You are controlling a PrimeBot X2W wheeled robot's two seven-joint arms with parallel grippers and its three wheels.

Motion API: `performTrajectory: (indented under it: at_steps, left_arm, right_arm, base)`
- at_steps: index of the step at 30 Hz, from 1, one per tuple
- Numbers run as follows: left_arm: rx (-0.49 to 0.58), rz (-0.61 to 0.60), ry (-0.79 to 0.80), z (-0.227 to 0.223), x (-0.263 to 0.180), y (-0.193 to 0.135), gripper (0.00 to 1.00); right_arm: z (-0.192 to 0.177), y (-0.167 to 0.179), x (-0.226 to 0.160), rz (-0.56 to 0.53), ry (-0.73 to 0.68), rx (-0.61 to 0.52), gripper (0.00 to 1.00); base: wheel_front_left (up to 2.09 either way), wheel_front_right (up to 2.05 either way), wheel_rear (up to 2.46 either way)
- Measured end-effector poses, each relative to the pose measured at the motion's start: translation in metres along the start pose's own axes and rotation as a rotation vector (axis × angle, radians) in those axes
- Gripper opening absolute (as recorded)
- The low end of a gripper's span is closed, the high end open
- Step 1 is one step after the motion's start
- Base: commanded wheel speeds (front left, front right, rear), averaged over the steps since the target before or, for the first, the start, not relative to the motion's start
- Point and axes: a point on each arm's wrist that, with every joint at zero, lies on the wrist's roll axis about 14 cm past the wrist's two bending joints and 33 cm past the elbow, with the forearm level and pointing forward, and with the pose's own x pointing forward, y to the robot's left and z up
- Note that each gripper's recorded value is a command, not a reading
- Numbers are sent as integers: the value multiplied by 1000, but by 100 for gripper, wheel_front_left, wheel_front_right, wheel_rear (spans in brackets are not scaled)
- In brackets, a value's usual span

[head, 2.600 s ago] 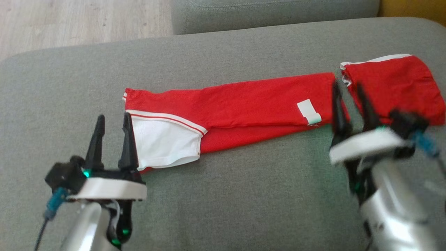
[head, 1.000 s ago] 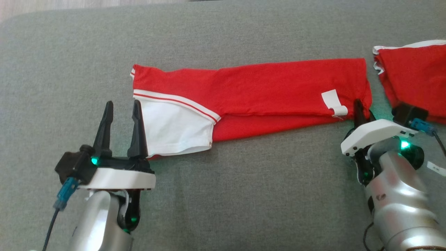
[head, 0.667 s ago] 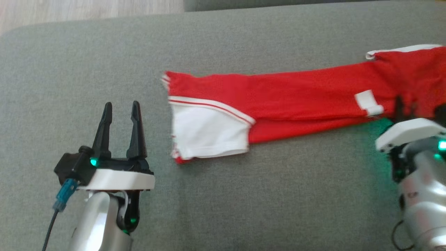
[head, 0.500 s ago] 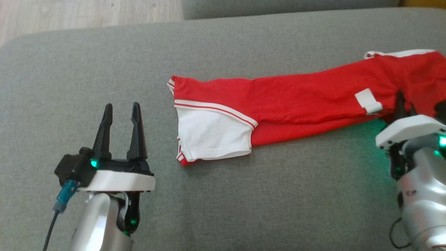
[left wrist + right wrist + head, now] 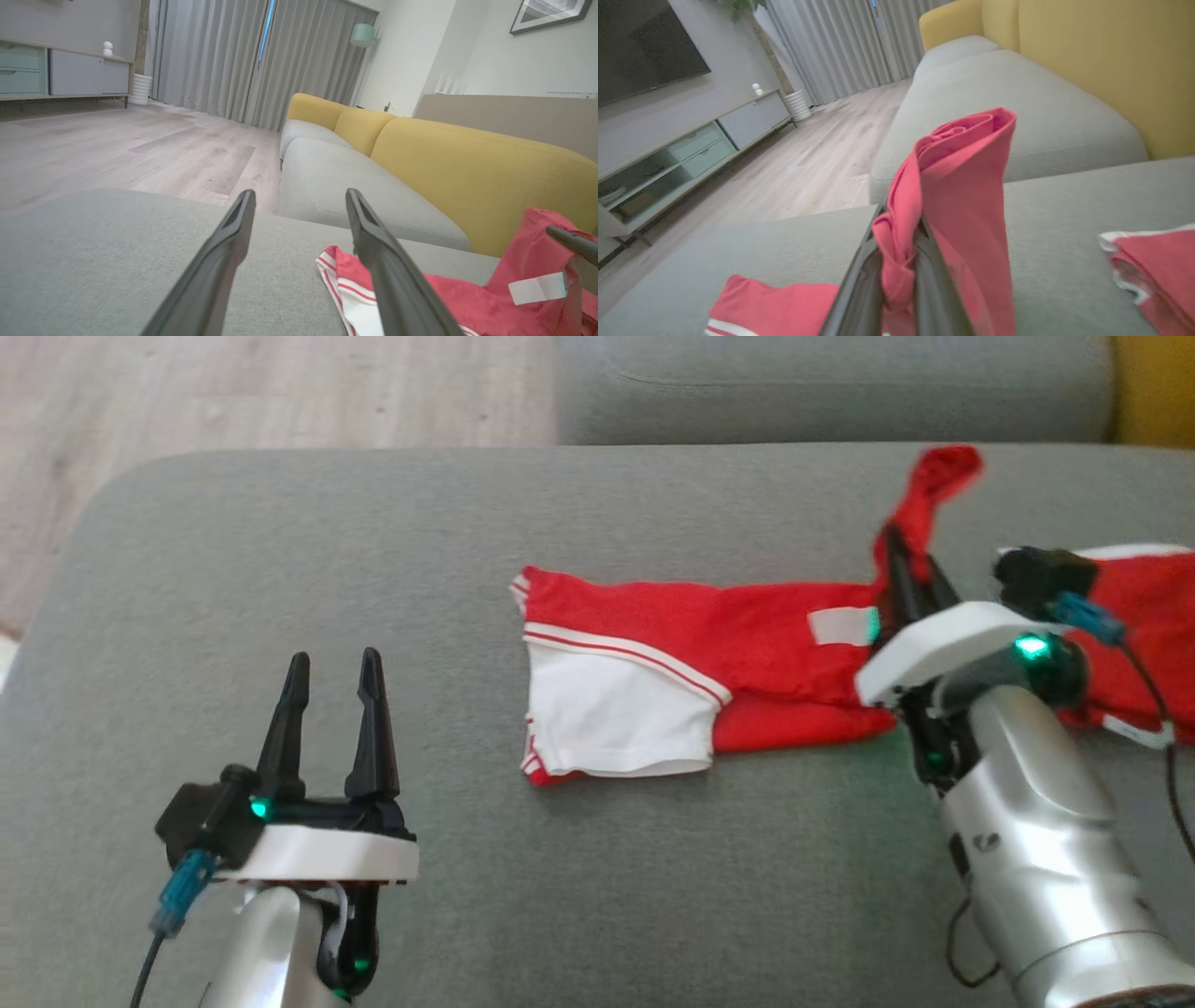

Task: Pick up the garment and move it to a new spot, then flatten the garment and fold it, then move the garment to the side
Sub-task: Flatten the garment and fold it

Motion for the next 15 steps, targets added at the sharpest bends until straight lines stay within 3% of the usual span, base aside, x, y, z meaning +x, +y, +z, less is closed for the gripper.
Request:
performTrajectory:
  at_steps: [3, 8, 15]
  left_arm:
    - [4, 30, -13, 6, -7, 9, 100]
    - [9, 72, -25, 11, -17, 23, 100]
    - [13, 131, -22, 12, -32, 40, 100]
  right_arm:
    - [-5, 44, 7, 123, 25, 20, 0]
    - [-29, 88, 6, 245, 97, 25, 0]
    - [-85, 123, -1, 340, 255, 29, 0]
  base:
    - [0, 0, 0]
    - [0, 0, 0]
    - [0, 0, 0]
